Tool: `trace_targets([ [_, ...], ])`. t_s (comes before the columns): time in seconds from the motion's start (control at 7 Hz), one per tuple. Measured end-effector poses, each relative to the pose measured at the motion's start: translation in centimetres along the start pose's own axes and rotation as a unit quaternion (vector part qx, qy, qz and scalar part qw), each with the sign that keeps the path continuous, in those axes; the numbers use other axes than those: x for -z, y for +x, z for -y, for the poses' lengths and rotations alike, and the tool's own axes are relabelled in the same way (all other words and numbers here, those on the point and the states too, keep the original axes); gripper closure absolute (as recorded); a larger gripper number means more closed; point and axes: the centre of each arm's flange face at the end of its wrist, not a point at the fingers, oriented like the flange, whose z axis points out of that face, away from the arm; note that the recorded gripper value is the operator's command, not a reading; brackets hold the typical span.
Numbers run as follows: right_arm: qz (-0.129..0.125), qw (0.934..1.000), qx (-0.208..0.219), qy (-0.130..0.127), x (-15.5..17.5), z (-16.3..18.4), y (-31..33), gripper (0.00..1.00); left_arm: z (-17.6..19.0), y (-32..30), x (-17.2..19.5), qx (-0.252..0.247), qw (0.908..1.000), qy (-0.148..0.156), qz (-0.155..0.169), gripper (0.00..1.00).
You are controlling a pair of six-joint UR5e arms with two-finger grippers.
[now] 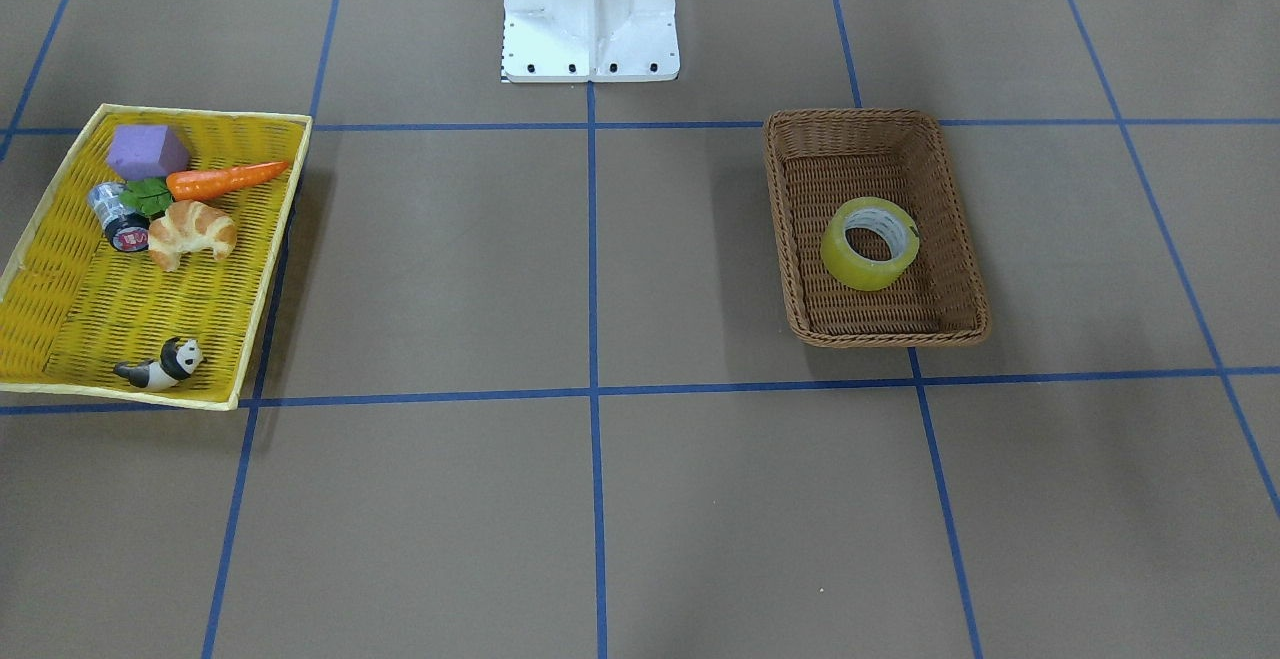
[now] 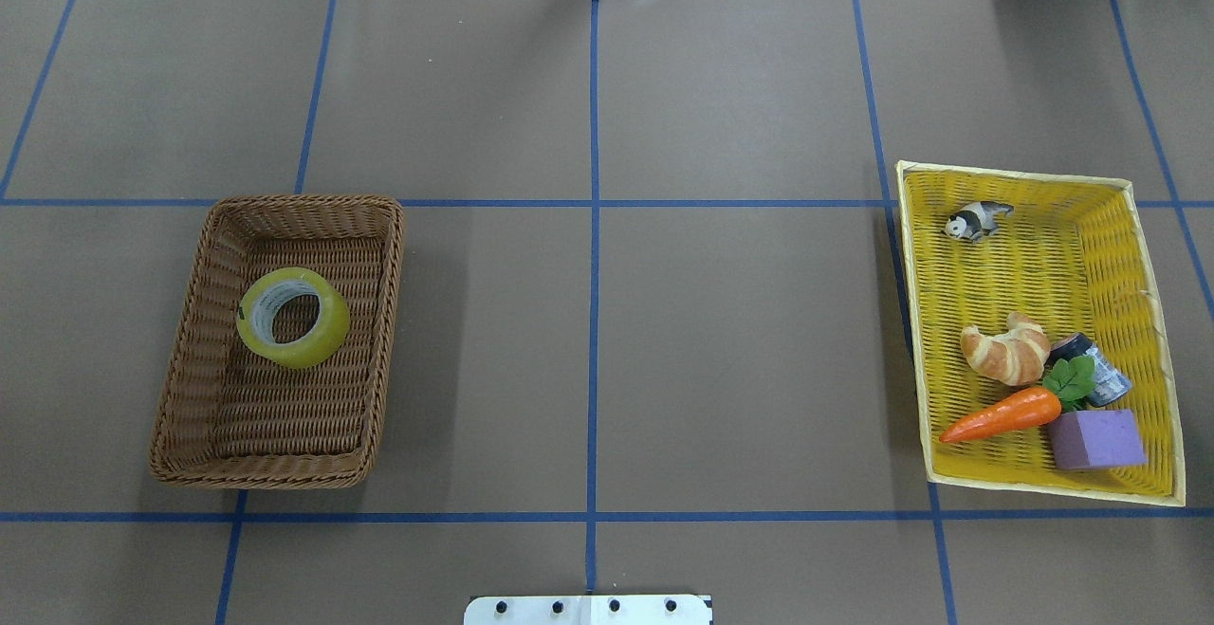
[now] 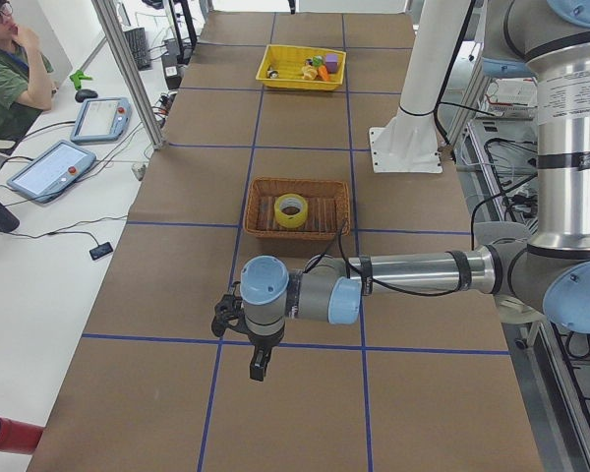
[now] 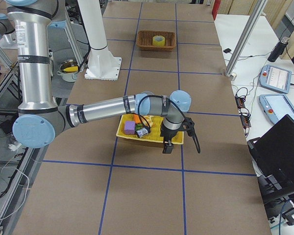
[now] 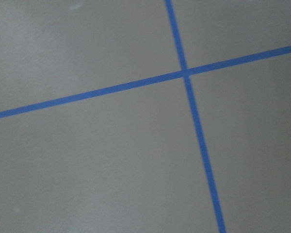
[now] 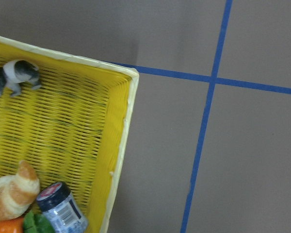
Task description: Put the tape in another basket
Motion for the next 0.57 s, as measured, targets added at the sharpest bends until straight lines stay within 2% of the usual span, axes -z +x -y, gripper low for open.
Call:
trace_targets([
  [0.29,0.001,0.9999,-0.009,-0.011,-2.0,-0.6,1.7,0.0,1.0,0.9,1.3,0.01,0.9999,0.011,0.0,0.02],
  [0.57,0.003,0.9999,0.002,-0.015,-2.6,-1.2,2.8,0.0,2.0,1.6,2.3,0.02,0.9996,0.021,0.0,0.02],
])
